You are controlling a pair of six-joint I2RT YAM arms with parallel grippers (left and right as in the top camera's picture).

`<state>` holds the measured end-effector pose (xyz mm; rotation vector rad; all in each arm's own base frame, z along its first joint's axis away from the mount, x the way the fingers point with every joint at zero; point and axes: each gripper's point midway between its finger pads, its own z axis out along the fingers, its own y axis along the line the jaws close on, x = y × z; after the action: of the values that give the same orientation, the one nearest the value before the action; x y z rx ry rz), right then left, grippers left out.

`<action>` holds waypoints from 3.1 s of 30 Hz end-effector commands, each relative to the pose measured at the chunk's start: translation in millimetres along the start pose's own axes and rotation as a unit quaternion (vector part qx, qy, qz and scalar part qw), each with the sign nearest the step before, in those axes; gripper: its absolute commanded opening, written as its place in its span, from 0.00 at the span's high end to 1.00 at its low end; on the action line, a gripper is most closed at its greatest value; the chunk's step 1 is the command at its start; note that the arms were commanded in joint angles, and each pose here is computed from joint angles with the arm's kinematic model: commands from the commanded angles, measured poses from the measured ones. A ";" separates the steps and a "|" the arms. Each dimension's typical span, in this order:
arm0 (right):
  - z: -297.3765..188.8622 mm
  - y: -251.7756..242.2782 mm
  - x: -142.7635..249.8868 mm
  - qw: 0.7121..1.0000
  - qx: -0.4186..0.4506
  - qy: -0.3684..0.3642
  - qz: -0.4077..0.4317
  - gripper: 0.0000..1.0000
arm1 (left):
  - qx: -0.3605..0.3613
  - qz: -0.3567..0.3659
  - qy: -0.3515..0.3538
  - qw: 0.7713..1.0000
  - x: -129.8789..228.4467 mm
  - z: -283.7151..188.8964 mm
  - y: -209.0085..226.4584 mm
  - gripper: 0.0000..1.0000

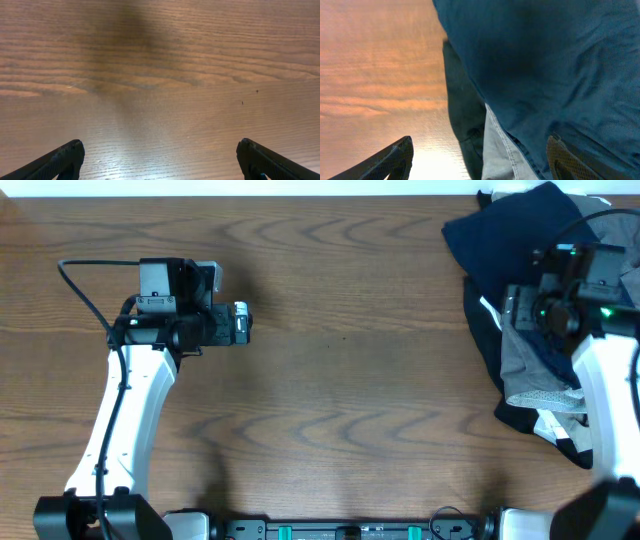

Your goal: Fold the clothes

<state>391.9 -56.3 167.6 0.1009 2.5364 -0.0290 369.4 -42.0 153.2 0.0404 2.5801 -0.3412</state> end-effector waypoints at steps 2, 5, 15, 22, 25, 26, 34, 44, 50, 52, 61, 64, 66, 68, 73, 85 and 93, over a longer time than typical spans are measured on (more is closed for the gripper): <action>31.0 -5.1 9.8 0.998 0.003 0.038 -0.048 0.17 | 0.010 0.003 -0.008 1.000 -8.0 0.7 -4.9 0.02; 52.4 -15.6 18.7 0.996 0.029 0.062 -0.049 0.24 | 0.010 0.003 -0.007 1.000 -7.9 1.0 -4.8 0.02; 110.0 -21.1 18.1 0.994 0.042 0.061 -0.077 0.29 | 0.010 0.003 -0.007 1.000 -7.7 1.0 -4.8 0.02; 130.1 -15.2 25.0 0.993 0.038 0.071 -0.087 0.36 | 0.010 0.004 -0.009 1.000 -8.9 1.0 -4.9 0.02; 131.1 -16.3 18.1 0.994 0.042 0.057 -0.087 0.53 | 0.010 0.004 -0.009 1.000 -8.9 1.0 -4.9 0.02; 131.3 -17.0 15.5 0.994 0.045 0.052 -0.088 0.60 | 0.010 0.004 -0.009 1.000 -8.7 1.1 -4.8 0.02; 122.1 -10.8 -2.8 0.994 0.045 0.024 -0.093 0.99 | 0.010 0.004 -0.009 1.000 -9.0 1.0 -4.8 0.02; 26.5 74.8 -67.4 0.986 -0.029 -0.076 -0.145 0.99 | 0.001 -0.020 -0.035 0.999 -19.0 -8.8 7.2 0.02; -24.6 188.6 -75.8 0.966 -0.114 -0.138 -0.184 0.99 | -0.018 -0.056 -0.062 0.996 -26.4 -27.3 30.6 0.02; -25.2 229.6 -65.8 0.958 -0.145 -0.141 -0.203 0.99 | -0.025 -0.066 -0.067 0.995 -26.5 -32.7 39.2 0.02; 26.6 347.3 18.0 0.930 -0.211 -0.072 -0.291 0.99 | -0.046 -0.098 -0.071 0.992 -23.0 -42.0 66.1 0.02; 30.9 358.7 29.0 0.926 -0.217 -0.066 -0.302 0.99 | -0.048 -0.100 -0.072 0.991 -23.2 -42.9 69.0 0.02; 27.4 359.6 25.6 0.926 -0.218 -0.072 -0.301 0.87 | -0.049 -0.099 -0.072 0.991 -23.0 -43.0 69.6 0.02; 20.0 356.1 17.6 0.927 -0.218 -0.079 -0.295 0.65 | -0.050 -0.099 -0.072 0.991 -23.1 -43.0 69.7 0.02; -6.0 319.3 -10.4 0.957 -0.203 -0.067 -0.194 0.40 | -0.050 -0.099 -0.072 0.991 -22.9 -42.9 69.6 0.02; 27.7 191.6 20.7 0.988 -0.108 0.105 -0.024 0.36 | -0.049 -0.087 -0.064 0.993 -21.2 -38.1 70.0 0.02; 56.1 182.9 53.6 0.979 -0.092 0.180 -0.011 0.36 | -0.032 -0.018 -0.039 0.999 -15.6 -25.3 45.8 0.01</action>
<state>398.6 125.4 100.1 -0.0331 2.8477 0.2072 370.2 27.6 169.7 -0.2051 2.5076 -0.2723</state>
